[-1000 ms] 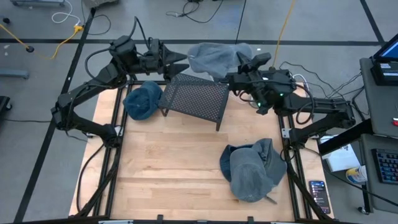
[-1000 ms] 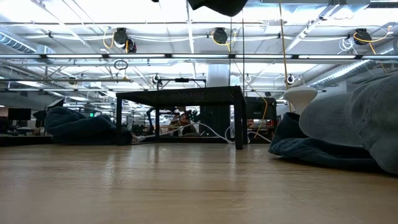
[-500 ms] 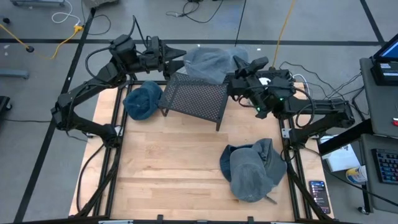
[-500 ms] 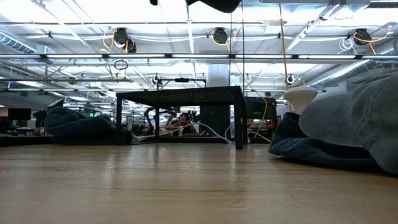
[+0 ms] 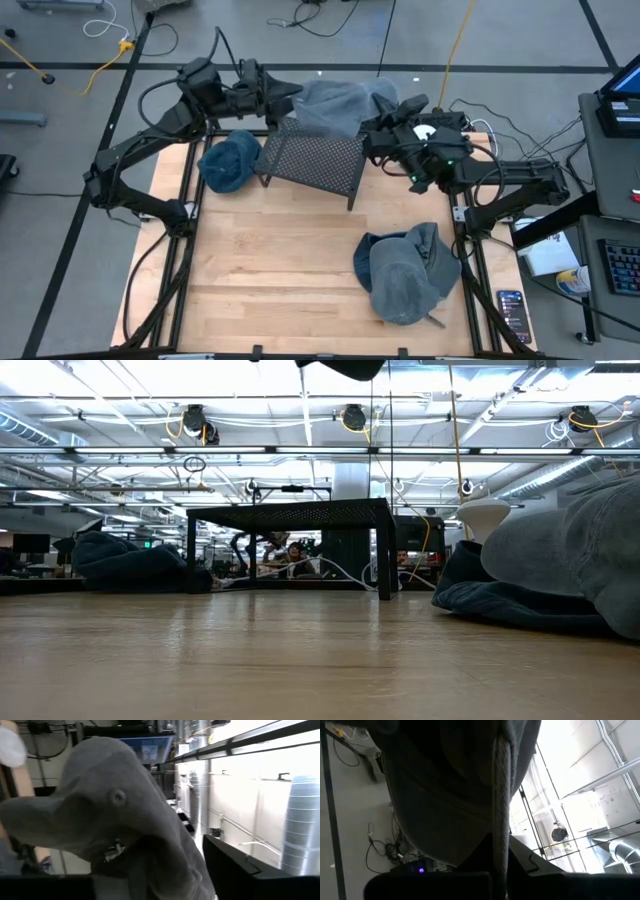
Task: Pick & Place hat
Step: Put the left gray cap on the shelf
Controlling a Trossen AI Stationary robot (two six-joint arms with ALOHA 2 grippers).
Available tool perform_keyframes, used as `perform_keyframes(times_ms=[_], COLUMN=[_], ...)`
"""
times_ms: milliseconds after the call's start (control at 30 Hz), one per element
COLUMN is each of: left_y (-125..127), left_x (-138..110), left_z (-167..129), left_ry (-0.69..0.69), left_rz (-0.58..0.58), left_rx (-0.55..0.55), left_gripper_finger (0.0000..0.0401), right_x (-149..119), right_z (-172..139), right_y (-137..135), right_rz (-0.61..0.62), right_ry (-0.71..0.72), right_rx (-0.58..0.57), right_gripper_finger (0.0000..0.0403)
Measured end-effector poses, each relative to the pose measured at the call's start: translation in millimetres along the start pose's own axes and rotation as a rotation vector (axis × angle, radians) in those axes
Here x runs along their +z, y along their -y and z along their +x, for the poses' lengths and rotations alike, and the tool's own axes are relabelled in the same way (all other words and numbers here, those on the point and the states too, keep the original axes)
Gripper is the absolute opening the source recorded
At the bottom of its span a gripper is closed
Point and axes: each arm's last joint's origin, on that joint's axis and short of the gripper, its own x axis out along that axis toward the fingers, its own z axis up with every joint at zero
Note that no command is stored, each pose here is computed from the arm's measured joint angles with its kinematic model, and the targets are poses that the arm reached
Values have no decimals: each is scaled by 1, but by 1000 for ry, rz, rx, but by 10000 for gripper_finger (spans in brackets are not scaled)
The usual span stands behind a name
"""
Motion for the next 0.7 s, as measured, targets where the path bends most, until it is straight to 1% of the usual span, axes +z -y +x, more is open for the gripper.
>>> perform_keyframes(times_ms=[67, 333, 433, 500, 600, 700], left_y=[2, 3, 3, 3, 4, 6], left_x=[0, 0, 0, 1, 3, 7], left_z=[0, 0, 0, 0, -2, -4], left_ry=[1, 0, -2, 0, 9, 23], left_rz=[10, 21, 74, 95, 107, 138], left_rx=[-23, -27, -26, -27, -33, -56], left_gripper_finger=[149, 54, 14, 8, 11, 5], right_x=[0, 0, 0, 0, 0, 3], right_z=[0, 0, 0, 0, -1, -6], right_y=[0, -1, -1, -1, -1, -3], right_rz=[-10, -19, -17, -3, 55, 103], right_ry=[0, 1, 1, 1, 1, -3], right_rx=[0, 4, 4, 4, 8, 26], right_gripper_finger=[6, 6, 11, 17, 33, 58])
